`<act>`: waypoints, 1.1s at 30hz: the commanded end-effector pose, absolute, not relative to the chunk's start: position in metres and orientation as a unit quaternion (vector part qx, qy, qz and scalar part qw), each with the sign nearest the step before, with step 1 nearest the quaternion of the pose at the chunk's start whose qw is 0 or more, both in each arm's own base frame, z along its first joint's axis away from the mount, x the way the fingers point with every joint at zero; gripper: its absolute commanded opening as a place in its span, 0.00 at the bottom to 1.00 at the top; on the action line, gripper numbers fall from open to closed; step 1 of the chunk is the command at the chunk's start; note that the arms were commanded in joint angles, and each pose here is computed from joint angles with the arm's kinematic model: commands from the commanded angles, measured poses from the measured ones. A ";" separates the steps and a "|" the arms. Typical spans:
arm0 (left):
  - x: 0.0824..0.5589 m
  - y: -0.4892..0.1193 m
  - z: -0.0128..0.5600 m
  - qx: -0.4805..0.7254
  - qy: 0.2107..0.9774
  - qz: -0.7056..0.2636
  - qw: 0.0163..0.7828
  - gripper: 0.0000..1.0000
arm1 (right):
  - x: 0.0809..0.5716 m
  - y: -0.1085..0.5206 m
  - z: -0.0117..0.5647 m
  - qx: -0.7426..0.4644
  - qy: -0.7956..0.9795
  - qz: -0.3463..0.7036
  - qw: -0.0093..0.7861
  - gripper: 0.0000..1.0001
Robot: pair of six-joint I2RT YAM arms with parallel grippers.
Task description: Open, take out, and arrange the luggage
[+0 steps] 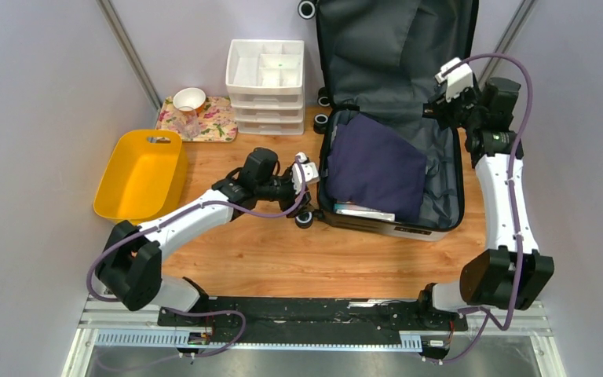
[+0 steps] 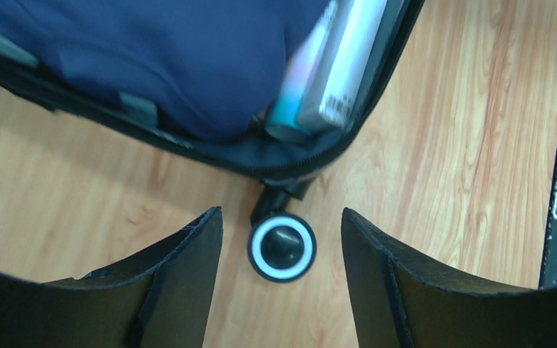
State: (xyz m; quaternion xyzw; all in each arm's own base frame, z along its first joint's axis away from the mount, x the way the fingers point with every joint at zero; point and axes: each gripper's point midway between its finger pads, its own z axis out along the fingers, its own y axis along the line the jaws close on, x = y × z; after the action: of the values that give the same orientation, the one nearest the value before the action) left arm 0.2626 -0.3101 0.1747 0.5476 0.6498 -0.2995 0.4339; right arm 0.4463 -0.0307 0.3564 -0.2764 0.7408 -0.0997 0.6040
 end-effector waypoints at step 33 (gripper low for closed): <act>0.317 -0.412 0.112 0.505 0.680 -0.345 0.405 0.74 | 0.465 -0.227 0.109 -0.082 0.929 -0.268 0.242 0.40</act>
State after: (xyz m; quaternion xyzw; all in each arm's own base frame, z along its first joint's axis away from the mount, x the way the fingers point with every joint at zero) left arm 0.2771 -0.3800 0.0739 0.5095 0.7232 -0.3472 0.3112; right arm 0.5027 -0.1587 0.0977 -0.1788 0.9173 -0.1937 0.2986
